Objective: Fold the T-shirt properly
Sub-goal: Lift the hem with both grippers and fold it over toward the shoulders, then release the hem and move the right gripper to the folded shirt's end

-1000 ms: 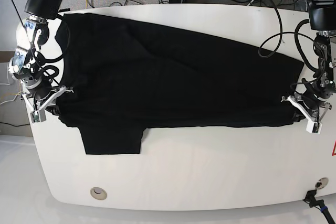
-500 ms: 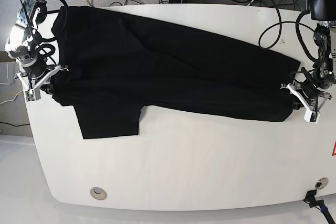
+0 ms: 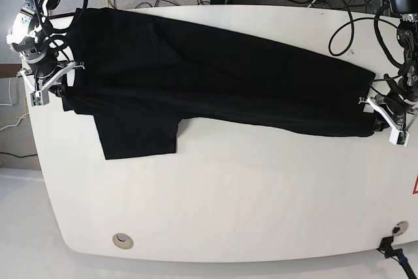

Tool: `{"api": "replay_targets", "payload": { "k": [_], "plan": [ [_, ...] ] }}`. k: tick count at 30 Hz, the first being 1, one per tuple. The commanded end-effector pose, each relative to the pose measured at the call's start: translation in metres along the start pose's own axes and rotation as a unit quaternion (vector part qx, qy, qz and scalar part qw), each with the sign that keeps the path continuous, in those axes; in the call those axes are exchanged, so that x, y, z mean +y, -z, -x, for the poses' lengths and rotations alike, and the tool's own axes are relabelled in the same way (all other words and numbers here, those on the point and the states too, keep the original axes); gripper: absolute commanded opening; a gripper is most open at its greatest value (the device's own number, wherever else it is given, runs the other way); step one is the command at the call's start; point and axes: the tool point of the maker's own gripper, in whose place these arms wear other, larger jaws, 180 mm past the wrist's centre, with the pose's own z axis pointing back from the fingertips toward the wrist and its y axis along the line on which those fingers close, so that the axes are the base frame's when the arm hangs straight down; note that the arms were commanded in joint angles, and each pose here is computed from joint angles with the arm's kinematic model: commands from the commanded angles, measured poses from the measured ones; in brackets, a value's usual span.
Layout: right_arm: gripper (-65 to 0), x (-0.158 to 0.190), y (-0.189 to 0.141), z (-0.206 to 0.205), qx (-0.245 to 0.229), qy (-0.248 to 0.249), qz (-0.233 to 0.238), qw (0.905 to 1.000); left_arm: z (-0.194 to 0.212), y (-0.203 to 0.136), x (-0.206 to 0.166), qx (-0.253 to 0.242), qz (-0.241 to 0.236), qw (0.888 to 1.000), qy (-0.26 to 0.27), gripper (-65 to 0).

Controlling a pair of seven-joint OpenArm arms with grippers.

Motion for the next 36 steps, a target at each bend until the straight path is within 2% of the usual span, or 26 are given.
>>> {"api": "replay_targets", "payload": {
  "k": [1,6,12,13,14,16,18,21,25,31,33,34,36],
  "plan": [
    [-65.0,-0.009,-0.006,-0.014,-0.019,-0.011,0.012,0.9997,-0.021,-0.01,0.014,-0.029,-0.017,0.999,0.01,-65.0],
    [-65.0,-0.006,-0.004,-0.01,-0.01,-0.015,0.01,0.9998,-0.01,-0.007,0.007,-0.014,-0.009,1.0,0.007,-65.0],
    [-65.0,-0.008,-0.003,-0.004,0.003,-0.016,0.014,0.9998,-0.01,-0.007,0.004,-0.018,-0.005,1.0,0.013,-65.0],
    [-61.2,-0.007,-0.003,-0.003,0.008,-0.015,0.014,0.9998,-0.009,-0.007,0.004,-0.014,-0.005,1.0,0.014,-58.9],
    [-52.8,-0.008,-0.003,-0.003,0.012,-0.015,0.014,0.9997,-0.008,-0.007,0.004,-0.012,-0.004,1.0,0.016,-50.5],
    [-39.0,-0.006,-0.003,-0.003,0.016,-0.016,0.011,0.9997,-0.003,-0.006,0.003,0.005,-0.004,1.0,0.02,-39.1],
    [-33.6,-0.006,-0.004,-0.009,0.01,-0.02,0.013,0.9997,0.0,-0.005,0.001,0.016,-0.002,1.0,0.026,-35.0],
    [-32.6,-0.006,-0.005,-0.023,-0.005,-0.022,0.014,0.9996,0.002,-0.006,0.003,0.025,-0.005,0.999,0.033,-35.8],
    [-32.5,-0.005,-0.005,-0.062,-0.055,-0.019,0.013,0.9982,-0.005,-0.008,0.004,0.021,-0.006,0.999,0.038,-36.5],
    [-32.6,-0.002,0.004,-0.137,-0.147,0.036,-0.025,0.9881,-0.009,-0.011,-0.002,0.017,-0.001,0.999,0.043,-36.8],
    [-32.8,0.0,0.016,-0.149,-0.157,0.057,-0.042,0.9851,-0.011,-0.011,-0.004,0.014,0.002,0.999,0.045,-37.2],
    [-32.4,0.001,0.005,-0.148,-0.168,0.041,-0.039,0.9842,-0.006,-0.009,-0.006,0.017,0.004,0.999,0.041,-36.3],
    [-32.3,0.001,0.024,-0.141,-0.148,0.062,-0.05,0.9858,-0.004,-0.009,-0.007,0.019,0.005,0.999,0.038,-36.3]
  ]
}}
